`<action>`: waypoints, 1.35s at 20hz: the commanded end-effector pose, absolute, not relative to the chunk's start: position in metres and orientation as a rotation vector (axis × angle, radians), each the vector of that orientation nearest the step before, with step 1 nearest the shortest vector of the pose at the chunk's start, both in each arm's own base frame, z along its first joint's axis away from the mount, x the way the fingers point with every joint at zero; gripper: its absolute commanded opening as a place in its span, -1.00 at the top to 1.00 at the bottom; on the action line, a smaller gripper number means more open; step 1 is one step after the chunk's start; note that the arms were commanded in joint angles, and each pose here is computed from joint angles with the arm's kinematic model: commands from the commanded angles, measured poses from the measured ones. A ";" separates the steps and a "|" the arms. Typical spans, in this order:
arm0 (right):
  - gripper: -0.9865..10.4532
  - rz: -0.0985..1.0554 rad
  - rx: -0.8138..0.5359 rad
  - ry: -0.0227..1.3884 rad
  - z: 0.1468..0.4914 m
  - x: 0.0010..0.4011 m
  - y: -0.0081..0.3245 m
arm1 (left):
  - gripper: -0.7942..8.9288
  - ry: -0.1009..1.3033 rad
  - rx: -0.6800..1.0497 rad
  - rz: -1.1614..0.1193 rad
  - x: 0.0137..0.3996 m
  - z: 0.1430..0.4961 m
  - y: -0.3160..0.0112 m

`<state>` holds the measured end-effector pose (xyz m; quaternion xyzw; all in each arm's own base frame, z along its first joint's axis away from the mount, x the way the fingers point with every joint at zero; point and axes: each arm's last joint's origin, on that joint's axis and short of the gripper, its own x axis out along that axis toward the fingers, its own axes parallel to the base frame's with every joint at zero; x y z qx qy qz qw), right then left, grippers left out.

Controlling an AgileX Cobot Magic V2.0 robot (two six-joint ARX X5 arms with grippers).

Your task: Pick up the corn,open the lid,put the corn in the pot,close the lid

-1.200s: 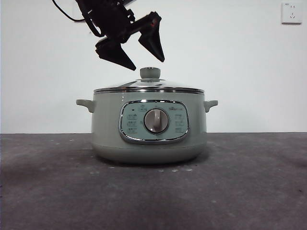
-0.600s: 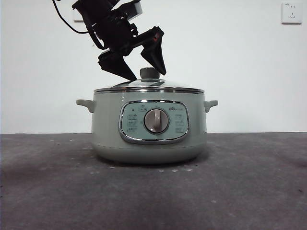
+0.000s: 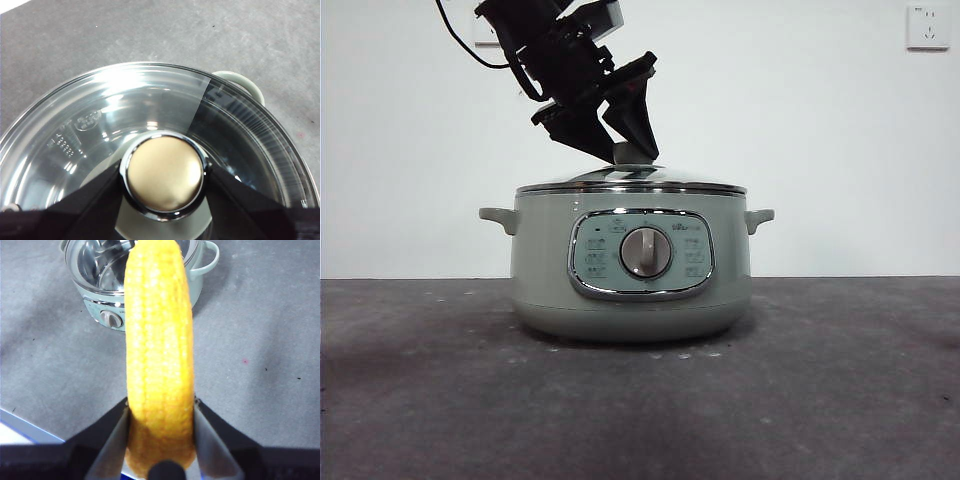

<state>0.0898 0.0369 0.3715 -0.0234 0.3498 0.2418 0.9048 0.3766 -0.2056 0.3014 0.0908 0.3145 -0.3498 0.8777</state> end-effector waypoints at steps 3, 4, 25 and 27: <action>0.85 0.501 -0.048 0.716 0.373 0.090 0.037 | 0.85 0.667 0.181 -0.734 0.377 0.299 -0.207; 0.85 0.501 -0.048 0.717 0.373 0.090 0.037 | 0.85 0.663 0.181 -0.734 0.377 0.300 -0.206; 0.85 0.669 -0.026 0.726 0.375 0.228 0.100 | 0.85 0.313 0.117 -0.568 0.256 0.470 -0.089; 0.85 0.706 -0.056 0.732 0.380 0.256 0.121 | 0.85 0.334 0.124 -0.548 0.243 0.472 -0.079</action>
